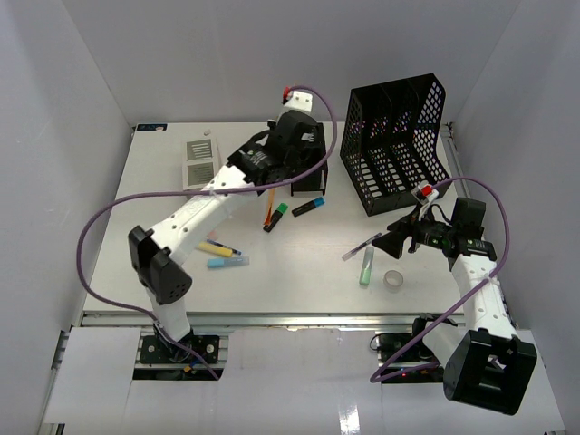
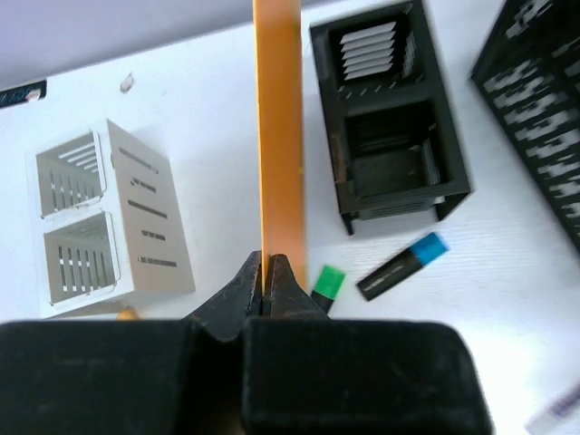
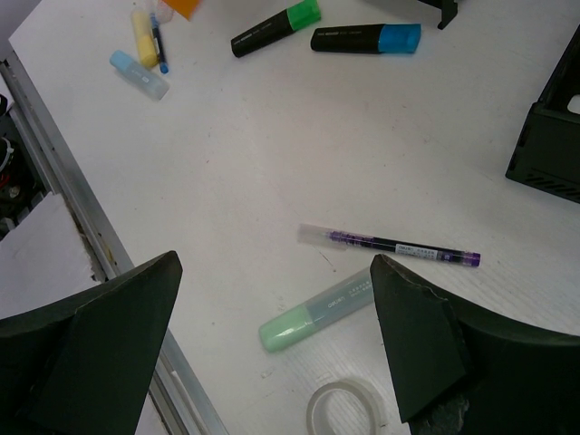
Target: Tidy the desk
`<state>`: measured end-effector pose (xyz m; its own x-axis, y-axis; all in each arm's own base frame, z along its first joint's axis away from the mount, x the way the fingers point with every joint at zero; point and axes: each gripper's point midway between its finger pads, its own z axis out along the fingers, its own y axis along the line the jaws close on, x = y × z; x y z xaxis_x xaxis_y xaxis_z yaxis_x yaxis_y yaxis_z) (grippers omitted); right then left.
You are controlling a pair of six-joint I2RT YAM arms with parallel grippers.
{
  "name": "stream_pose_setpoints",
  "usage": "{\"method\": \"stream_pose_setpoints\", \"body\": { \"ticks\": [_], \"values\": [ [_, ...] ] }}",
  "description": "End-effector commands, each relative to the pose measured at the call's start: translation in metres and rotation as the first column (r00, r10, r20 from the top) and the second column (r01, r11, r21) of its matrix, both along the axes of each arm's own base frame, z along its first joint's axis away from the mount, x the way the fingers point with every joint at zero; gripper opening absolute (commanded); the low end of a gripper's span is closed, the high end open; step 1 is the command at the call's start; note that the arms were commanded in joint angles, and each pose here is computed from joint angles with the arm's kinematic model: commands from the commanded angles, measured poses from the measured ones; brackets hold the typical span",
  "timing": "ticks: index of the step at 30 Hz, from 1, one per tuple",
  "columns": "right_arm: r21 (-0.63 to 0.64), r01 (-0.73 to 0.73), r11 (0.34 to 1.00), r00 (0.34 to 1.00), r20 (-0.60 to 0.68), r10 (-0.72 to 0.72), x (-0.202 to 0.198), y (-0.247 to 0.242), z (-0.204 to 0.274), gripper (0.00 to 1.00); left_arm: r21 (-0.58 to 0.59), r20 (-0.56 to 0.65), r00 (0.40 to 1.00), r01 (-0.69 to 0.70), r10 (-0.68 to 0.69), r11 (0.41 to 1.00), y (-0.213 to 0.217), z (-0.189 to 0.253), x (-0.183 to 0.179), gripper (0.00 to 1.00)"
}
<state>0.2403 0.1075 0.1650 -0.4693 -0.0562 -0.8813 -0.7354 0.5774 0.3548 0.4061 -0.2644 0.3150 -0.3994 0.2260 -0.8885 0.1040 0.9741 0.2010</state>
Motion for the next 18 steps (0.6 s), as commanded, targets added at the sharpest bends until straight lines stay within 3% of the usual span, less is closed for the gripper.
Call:
{"method": "stream_pose_setpoints", "body": {
  "ticks": [1, 5, 8, 13, 15, 18],
  "values": [
    [0.014, -0.035, 0.999, 0.999, 0.000, 0.035, -0.002, 0.003, 0.001, 0.91, -0.170, 0.139, 0.985, 0.120, -0.097, 0.978, 0.001, 0.067, -0.023, 0.00],
    [0.008, -0.055, 0.998, 0.998, 0.019, 0.055, 0.000, 0.004, 0.006, 0.91, -0.240, 0.161, 0.963, 0.251, -0.217, 0.938, -0.008, 0.078, -0.044, 0.00],
    [0.034, -0.101, 0.994, 0.994, 0.053, 0.100, 0.001, 0.010, 0.028, 0.91, -0.353, 0.202, 0.914, 0.402, -0.351, 0.845, -0.025, 0.097, -0.072, 0.00],
    [0.213, -0.232, 0.949, 0.972, 0.070, 0.222, -0.010, 0.032, 0.094, 0.91, -0.521, 0.254, 0.799, 0.588, -0.546, 0.619, -0.062, 0.090, -0.117, 0.00],
    [0.214, -0.228, 0.950, 0.969, 0.142, 0.201, -0.002, 0.035, 0.114, 0.90, -0.573, 0.292, 0.765, 0.621, -0.574, 0.535, -0.067, 0.093, -0.132, 0.00],
    [0.270, -0.176, 0.947, 0.979, 0.148, 0.140, -0.002, 0.039, 0.129, 0.90, -0.618, 0.342, 0.725, 0.653, -0.598, 0.438, -0.075, 0.096, -0.144, 0.00]
  ]
}}
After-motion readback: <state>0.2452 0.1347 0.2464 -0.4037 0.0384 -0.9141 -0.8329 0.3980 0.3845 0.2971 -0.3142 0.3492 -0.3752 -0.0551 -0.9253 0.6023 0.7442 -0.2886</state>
